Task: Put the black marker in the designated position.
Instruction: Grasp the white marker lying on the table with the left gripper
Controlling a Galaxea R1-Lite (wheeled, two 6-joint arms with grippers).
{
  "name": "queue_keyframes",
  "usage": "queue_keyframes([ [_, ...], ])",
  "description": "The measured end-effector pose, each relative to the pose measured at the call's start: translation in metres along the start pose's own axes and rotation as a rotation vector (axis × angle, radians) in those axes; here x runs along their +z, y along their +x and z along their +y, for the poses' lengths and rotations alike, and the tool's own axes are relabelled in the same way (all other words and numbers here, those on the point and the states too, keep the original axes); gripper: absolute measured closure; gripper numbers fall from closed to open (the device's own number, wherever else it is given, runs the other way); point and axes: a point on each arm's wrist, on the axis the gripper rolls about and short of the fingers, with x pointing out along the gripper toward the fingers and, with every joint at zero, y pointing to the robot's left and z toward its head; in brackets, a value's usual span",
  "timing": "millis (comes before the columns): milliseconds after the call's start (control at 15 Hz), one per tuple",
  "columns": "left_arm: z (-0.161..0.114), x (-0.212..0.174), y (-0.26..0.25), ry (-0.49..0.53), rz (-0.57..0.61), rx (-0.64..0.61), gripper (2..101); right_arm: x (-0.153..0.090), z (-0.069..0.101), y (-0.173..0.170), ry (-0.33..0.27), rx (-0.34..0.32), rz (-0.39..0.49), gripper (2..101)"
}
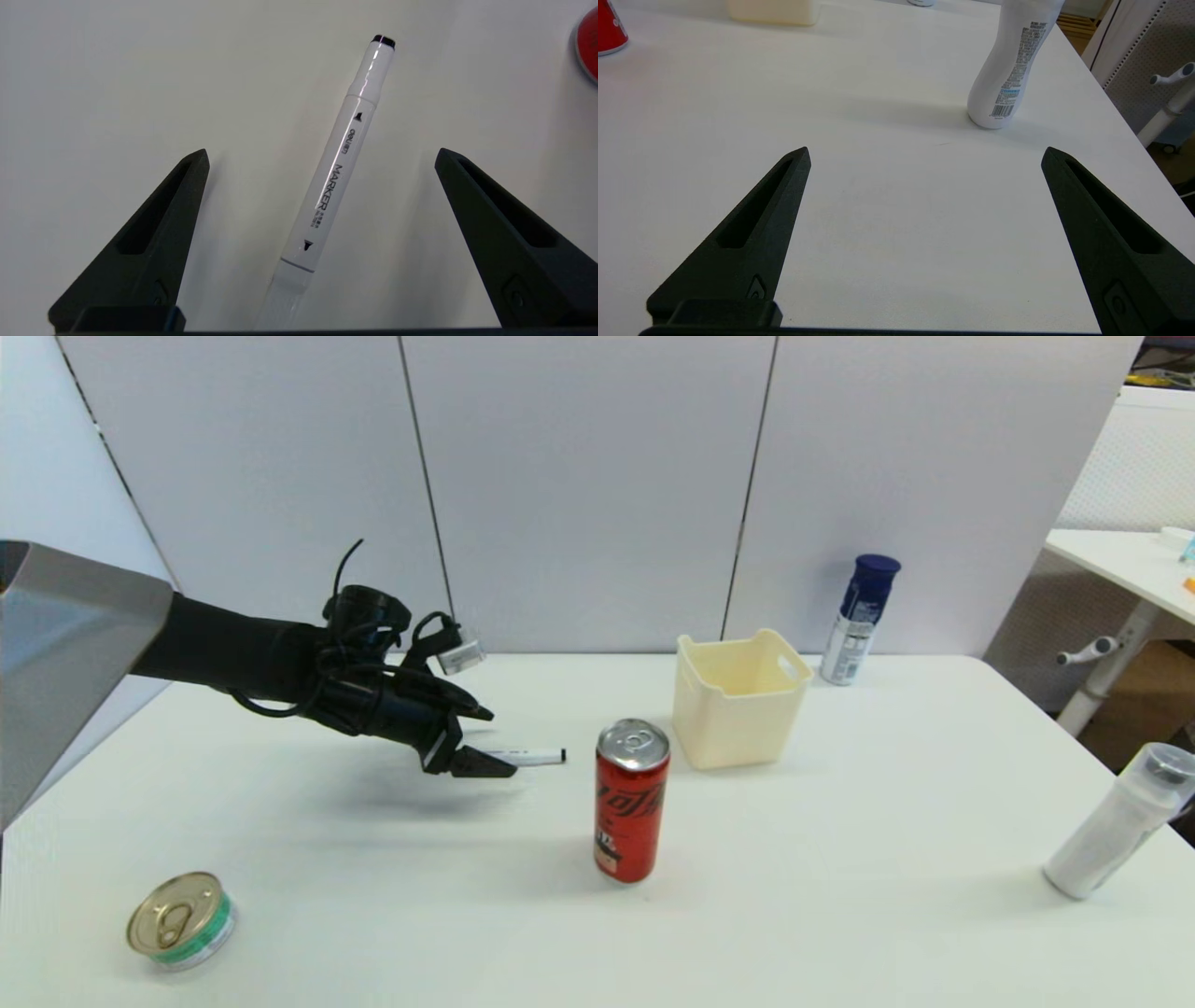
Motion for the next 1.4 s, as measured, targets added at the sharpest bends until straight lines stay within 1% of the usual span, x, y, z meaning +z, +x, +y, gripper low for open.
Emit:
queue_keyframes([
  [200,0.002,-0.0027,0.0025,0.025,0.004,-0.002,5.3,0.0,0.0,0.0,-0.001,0.0,0.0,4.3],
  [1400,0.0052,-0.009,0.0101,0.018,0.011,-0.012,5.3,0.0,0.0,0.0,0.0,0.0,0.0,4.3],
])
